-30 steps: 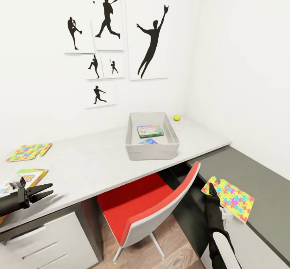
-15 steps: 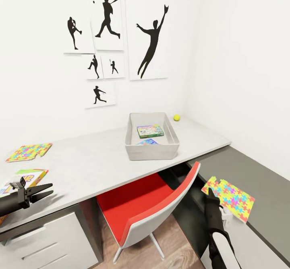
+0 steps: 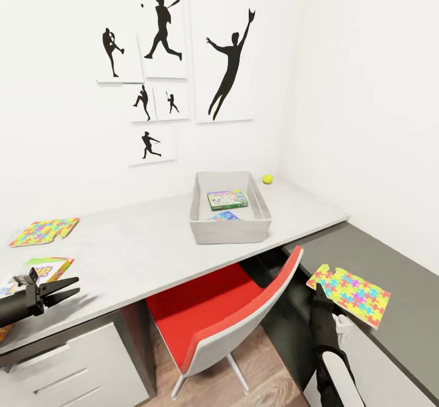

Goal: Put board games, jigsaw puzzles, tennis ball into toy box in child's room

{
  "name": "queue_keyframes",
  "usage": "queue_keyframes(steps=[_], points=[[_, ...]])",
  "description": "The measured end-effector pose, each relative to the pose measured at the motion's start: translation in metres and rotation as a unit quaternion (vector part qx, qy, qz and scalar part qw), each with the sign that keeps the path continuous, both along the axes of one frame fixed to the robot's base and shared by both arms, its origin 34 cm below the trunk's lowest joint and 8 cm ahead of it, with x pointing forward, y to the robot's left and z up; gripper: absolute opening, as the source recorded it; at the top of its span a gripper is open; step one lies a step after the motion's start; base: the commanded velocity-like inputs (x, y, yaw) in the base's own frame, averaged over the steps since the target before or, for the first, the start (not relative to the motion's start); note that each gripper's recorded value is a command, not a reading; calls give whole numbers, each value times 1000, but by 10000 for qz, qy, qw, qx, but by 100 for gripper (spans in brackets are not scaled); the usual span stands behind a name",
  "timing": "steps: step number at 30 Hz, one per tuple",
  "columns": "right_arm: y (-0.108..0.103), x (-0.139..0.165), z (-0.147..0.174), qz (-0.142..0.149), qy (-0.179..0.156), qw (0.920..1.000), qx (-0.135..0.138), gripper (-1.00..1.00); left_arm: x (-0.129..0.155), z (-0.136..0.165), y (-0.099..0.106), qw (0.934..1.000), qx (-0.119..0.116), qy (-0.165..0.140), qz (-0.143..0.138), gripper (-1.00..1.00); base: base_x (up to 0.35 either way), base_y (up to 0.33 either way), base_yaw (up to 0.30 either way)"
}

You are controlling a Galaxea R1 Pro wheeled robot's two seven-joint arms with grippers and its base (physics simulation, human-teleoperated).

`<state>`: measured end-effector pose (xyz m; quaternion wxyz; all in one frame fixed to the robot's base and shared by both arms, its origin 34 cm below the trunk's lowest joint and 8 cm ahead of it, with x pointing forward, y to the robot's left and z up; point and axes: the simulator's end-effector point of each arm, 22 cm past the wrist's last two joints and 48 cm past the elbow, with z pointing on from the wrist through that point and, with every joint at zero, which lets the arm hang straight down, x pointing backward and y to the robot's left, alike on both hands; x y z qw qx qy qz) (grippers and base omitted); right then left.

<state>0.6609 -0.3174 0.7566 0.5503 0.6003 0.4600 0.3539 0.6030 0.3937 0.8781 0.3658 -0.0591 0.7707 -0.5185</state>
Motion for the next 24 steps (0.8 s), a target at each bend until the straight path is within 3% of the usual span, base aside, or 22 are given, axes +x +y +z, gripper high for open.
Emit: queue_keyframes(steps=[7, 15, 24], points=[[-1, 2, 14, 15, -20, 10000, -25, -100, 1, 13, 1, 10000, -4, 15, 7, 100, 0, 0, 0], [-16, 4, 36, 62, -89, 9997, -228, -100, 2, 27, 2, 10000, 6, 18, 14, 100, 0, 0, 0], [8, 19, 83, 724, -436, 9963, -158, -100, 3, 42, 1, 10000, 2, 19, 6, 100, 0, 0, 0]])
